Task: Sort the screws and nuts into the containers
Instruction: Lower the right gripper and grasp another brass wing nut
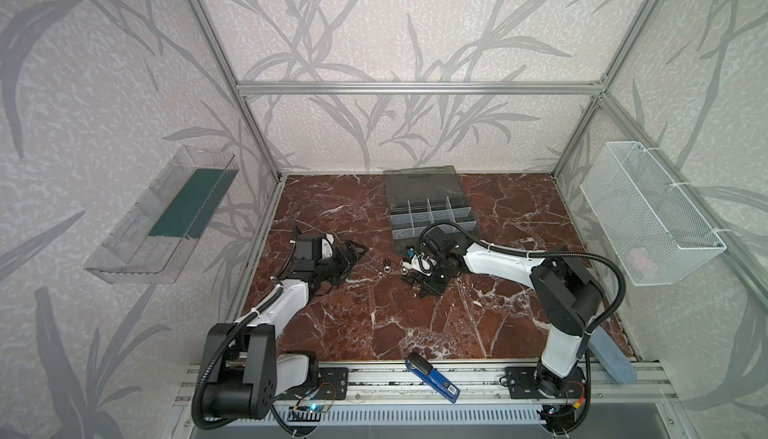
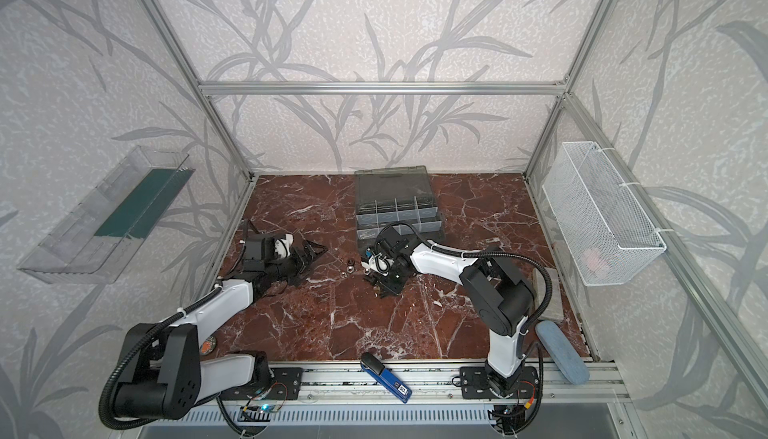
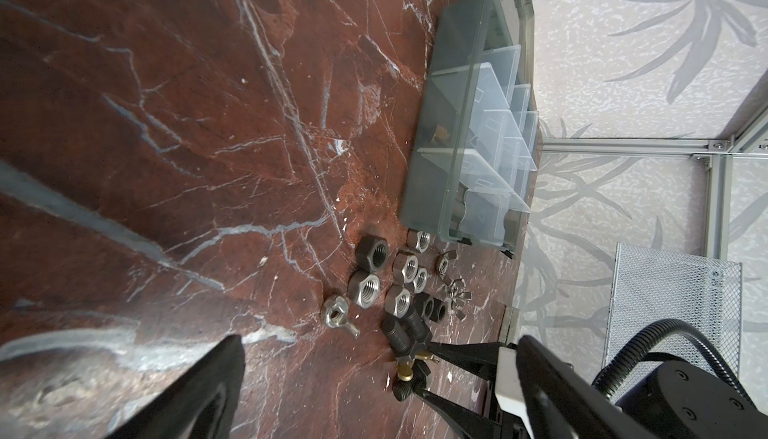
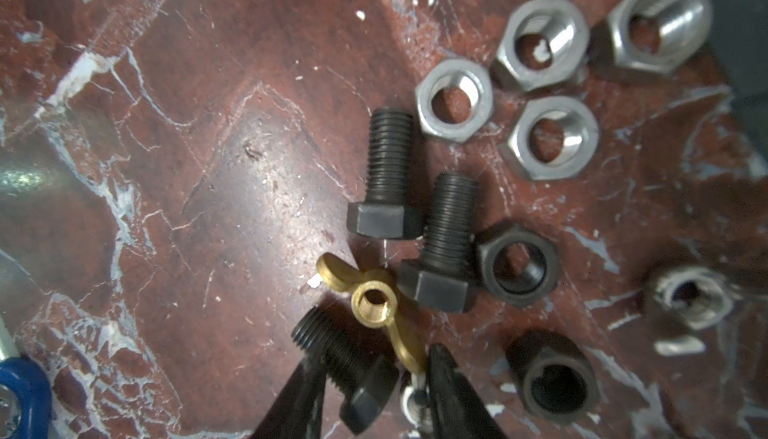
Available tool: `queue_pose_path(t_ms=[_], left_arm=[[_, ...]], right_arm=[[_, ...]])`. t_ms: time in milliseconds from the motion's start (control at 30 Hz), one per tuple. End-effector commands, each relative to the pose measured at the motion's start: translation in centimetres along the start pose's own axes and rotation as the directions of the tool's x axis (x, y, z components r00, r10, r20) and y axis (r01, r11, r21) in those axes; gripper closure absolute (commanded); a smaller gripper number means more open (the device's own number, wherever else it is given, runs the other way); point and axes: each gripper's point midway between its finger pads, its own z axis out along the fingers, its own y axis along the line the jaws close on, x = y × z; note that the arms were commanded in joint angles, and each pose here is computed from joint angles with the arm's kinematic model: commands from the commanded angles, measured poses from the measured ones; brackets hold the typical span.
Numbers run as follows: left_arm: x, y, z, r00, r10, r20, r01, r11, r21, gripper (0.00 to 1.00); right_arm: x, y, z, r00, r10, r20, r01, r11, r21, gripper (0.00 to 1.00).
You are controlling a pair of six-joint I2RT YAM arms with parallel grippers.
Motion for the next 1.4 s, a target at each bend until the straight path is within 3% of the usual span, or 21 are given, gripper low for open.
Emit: queue_pose_path(t_ms=[0, 267, 700, 1000, 1367], left_arm=[[-0.6, -0.7, 0.0, 1.000, 0.020, 0.017, -0.020, 1.000, 0.012, 0.00], [-0.5, -0.6, 0.0, 1.000, 0.019, 0.017, -0.019, 1.000, 0.010, 0.01], [-0.4, -0.5, 0.1, 1.000, 0.019, 0.011, -0.019, 1.000, 0.010, 0.00], [-0.4, -0.4, 0.2, 1.000, 0.018, 0.009, -0.018, 1.000, 0.010, 0.01], [-0.2, -0.3, 0.1, 1.000, 0.018, 0.010, -0.018, 1.000, 0.015, 0.01]], right_arm=[[0.0, 0.3, 0.6, 1.000, -0.012, 0.001, 0.012, 1.000, -0.018, 0.59], [-0.1, 0.2, 1.2, 1.000, -0.010, -0.013, 0.010, 1.000, -0.025, 0.65], [1.5, 2.3, 0.9, 0.997, 0.015, -0.071, -0.023, 0.993, -0.118, 0.66], [1.1, 2.9, -0.8, 0.999, 0.025, -0.029, -0.028, 0.993, -0.115, 0.57], [-1.1, 1.6, -1.2, 0.999, 0.037, 0.028, -0.034, 0.995, -0.094, 0.54]])
